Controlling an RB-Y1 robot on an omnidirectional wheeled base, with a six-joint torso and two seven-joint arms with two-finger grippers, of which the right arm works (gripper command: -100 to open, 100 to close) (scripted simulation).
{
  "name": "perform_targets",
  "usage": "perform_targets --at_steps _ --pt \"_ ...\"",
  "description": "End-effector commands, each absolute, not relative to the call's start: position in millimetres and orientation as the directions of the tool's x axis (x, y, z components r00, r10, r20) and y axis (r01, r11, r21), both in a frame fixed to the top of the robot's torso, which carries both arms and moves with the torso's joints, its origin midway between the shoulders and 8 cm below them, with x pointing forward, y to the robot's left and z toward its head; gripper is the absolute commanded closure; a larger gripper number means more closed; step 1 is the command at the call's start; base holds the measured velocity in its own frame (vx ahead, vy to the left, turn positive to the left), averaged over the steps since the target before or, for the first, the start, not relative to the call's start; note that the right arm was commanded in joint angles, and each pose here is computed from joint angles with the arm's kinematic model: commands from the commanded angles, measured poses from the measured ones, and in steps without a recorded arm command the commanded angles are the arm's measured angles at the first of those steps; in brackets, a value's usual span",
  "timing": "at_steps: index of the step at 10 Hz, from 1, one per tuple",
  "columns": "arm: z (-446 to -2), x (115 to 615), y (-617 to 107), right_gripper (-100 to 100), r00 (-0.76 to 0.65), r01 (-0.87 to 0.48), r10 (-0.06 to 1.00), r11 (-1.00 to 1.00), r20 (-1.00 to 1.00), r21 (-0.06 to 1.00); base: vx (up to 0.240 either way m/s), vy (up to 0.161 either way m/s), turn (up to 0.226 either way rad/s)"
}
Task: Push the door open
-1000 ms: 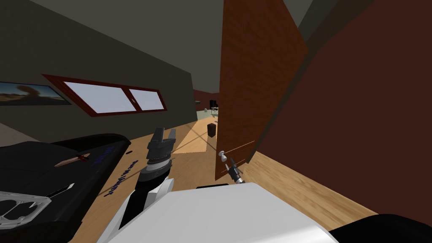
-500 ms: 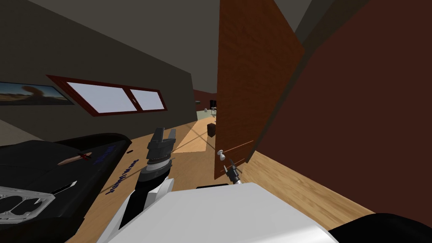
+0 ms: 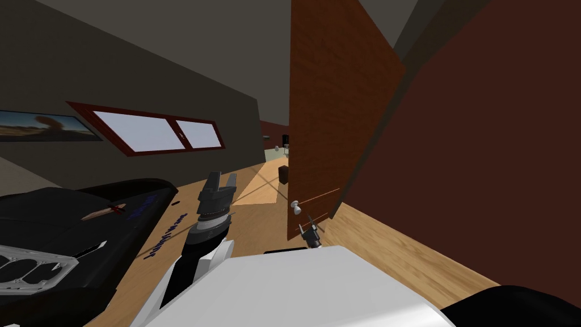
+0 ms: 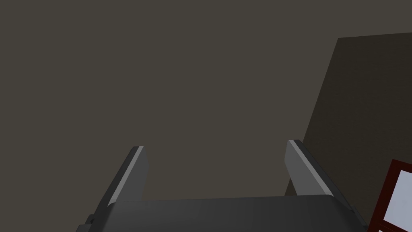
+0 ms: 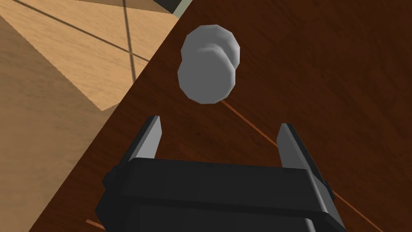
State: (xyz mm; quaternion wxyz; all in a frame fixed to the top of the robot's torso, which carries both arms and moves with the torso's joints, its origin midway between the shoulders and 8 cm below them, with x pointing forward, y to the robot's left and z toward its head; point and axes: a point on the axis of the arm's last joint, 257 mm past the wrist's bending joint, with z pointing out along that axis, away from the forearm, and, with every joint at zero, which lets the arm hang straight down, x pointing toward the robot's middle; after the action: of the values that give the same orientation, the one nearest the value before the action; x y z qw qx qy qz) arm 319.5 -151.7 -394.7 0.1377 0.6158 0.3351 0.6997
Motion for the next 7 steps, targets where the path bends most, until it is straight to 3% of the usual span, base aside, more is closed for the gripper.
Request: perform_targets --at_steps 1,7 --pt "-394.1 314.9 -146.2 -100 -0.184 0.233 0.546 -0.783 0.817 0.576 -0.022 -0.033 0.007" --pt "-393.5 303.8 -132.3 -100 -0.128 0.26 0.38 -0.878 0.916 0.401 -0.024 -0.029 0.006"
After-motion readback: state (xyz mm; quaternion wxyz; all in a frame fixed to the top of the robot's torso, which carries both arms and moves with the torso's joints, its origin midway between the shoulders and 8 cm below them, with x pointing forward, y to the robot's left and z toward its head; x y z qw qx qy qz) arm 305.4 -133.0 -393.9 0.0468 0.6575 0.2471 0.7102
